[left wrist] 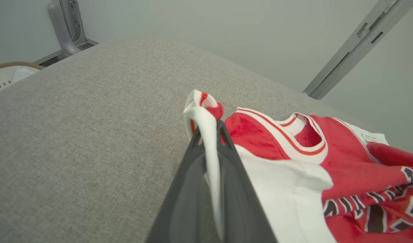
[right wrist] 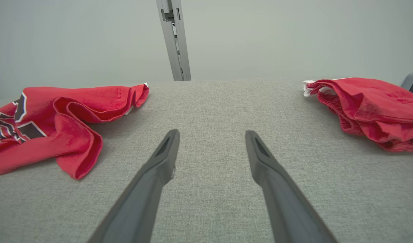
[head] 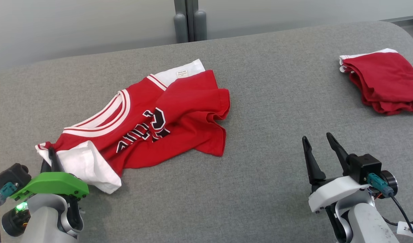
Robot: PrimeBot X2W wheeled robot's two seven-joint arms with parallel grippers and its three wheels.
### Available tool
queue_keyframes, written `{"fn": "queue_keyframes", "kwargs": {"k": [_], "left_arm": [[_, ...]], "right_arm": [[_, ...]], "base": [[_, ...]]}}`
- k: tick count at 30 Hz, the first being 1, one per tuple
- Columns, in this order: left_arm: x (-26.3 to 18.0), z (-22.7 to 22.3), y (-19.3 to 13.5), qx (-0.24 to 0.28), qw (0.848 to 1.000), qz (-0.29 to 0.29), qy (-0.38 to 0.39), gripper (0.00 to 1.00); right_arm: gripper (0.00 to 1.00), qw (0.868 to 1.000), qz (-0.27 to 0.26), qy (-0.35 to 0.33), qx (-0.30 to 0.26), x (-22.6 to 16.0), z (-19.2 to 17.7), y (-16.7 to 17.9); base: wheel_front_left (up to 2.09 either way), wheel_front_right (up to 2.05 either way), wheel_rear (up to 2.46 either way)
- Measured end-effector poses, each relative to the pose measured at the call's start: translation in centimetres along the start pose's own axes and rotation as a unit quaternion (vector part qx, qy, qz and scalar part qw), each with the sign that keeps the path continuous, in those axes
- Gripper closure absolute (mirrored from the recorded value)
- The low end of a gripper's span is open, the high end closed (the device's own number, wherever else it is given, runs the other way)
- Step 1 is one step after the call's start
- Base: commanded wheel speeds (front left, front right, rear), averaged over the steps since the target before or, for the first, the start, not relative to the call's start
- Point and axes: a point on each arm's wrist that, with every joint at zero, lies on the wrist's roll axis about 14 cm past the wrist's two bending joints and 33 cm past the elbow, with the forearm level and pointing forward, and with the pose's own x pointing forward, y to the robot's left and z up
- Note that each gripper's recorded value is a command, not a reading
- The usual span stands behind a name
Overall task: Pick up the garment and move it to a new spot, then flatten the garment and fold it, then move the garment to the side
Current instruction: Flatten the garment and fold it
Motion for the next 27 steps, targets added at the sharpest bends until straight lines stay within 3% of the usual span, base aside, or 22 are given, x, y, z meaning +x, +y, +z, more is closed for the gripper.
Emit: {"fn": "queue_keyframes", "kwargs": {"k": [7,13,21,27], "left_arm": [[-0.7,1.4,0.4,-0.01,1.0,-0.008,-0.028,0.0],[-2.5,3.2,0.4,0.017,0.997,-0.033,-0.065,0.0],[-6.2,1.3,-2.0,0.019,0.995,-0.079,-0.057,0.0],[-8.6,0.4,-3.7,0.029,0.992,-0.11,-0.054,0.0]], "right_arm": [[0.0,1.0,0.002,-0.001,0.0,-0.1,0.1,0.2],[0.0,1.0,0.016,-0.002,0.001,0.0,0.1,1.2],[0.0,0.999,0.041,0.002,0.0,-0.4,0.0,2.9],[0.0,0.995,0.091,0.02,-0.018,0.1,-1.1,6.1]], "base": [[0.0,0.0,0.0],[0.0,0.0,0.0],[0.0,0.0,0.0],[0.0,0.0,0.0]]}}
